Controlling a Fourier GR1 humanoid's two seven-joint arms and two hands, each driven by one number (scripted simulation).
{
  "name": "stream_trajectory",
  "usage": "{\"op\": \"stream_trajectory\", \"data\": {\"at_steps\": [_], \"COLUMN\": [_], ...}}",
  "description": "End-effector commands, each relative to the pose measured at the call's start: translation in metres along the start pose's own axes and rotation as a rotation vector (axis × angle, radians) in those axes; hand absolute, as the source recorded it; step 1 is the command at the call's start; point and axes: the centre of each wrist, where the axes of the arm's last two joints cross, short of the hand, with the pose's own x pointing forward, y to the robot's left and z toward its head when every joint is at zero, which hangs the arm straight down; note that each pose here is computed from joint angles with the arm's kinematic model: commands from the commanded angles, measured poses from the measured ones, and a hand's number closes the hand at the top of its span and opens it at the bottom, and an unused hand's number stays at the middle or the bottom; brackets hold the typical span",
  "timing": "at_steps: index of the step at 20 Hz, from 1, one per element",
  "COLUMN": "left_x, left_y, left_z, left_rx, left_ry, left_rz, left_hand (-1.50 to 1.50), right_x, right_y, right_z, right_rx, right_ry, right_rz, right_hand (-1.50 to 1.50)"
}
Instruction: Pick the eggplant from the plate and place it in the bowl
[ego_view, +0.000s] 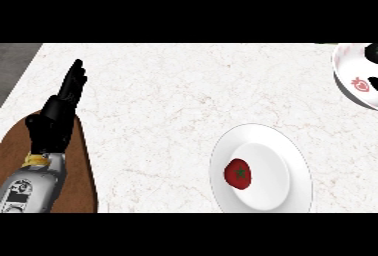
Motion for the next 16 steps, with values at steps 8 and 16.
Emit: {"op": "stream_trajectory", "data": {"at_steps": [8, 16], "left_x": [-0.006, -0.012], "left_y": [-0.008, 0.006], "left_z": [0.007, 0.003], "left_rx": [-0.002, 0.017], "left_ry": [-0.007, 0.023], "left_rz": [0.020, -0.005], "left_hand": [0.00, 0.00], "right_x": [-0.023, -0.061], "right_y": [-0.013, -0.027], "right_z": [-0.005, -0.006], "right_rx": [-0.018, 0.017], "right_ry": [-0.047, -0.027], "right_rz": [-0.291, -0.442], "right_hand": [-1.50, -1.50]}}
